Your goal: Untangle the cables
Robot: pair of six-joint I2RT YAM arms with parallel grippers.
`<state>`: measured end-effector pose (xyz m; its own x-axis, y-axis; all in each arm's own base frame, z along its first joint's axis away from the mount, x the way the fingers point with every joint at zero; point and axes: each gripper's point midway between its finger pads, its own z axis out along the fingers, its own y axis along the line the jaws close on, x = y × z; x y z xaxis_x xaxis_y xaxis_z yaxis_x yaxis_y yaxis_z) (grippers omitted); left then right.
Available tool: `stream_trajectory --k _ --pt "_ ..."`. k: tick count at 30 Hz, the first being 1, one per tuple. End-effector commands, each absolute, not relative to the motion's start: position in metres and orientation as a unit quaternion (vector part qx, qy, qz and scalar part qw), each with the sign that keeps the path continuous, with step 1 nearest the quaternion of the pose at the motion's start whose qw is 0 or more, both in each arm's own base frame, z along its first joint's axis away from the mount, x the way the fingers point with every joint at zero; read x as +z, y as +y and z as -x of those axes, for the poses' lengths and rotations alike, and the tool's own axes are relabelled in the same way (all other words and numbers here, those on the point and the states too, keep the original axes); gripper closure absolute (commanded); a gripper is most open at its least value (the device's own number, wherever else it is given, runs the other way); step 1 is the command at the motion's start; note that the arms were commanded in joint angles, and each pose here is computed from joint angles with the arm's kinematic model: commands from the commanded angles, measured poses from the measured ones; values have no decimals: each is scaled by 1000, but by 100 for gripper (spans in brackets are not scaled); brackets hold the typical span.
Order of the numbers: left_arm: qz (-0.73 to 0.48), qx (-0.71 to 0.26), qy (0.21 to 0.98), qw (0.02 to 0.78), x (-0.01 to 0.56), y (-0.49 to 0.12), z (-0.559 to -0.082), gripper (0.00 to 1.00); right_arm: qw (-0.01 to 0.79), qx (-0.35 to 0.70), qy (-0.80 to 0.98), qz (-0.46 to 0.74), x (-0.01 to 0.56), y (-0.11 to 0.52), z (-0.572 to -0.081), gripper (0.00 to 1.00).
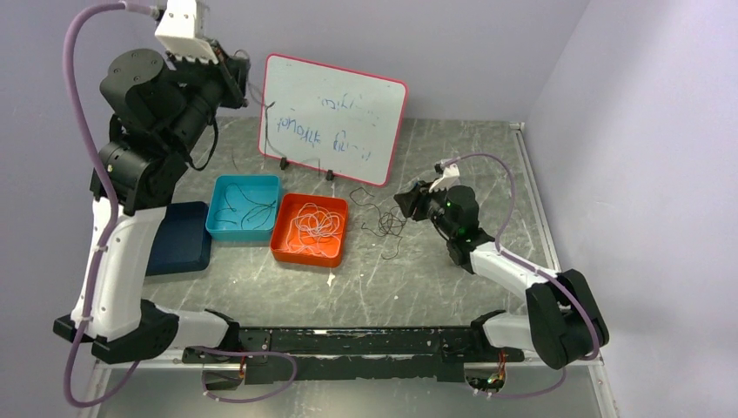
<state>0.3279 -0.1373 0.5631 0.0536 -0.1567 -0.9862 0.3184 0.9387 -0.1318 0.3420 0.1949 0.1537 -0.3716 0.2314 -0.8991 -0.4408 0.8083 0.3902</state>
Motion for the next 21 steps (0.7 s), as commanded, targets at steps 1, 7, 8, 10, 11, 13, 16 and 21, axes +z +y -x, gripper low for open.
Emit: stream_trajectory --k 1,7,8,10,11,13,16,21 --pt "27 -38 714 698 525 -76 -325 93 562 286 771 87 165 195 -344 57" --pt "129 67 731 667 494 -14 -305 93 558 288 772 96 170 197 -343 56" --pt "143 78 731 663 490 -6 -301 93 559 289 771 97 172 197 -344 56" --pt "167 100 729 656 482 10 -294 93 558 292 770 98 175 199 -344 56" --pt "176 112 729 652 478 17 -290 93 557 294 770 99 175 200 -344 56" --pt "195 141 729 641 470 33 -286 93 555 300 769 99 177 202 -343 56" --pt "210 174 734 622 454 52 -285 93 552 306 769 98 177 204 -342 56" --pt "241 201 738 596 433 88 -287 93 551 308 769 99 179 205 -341 56"
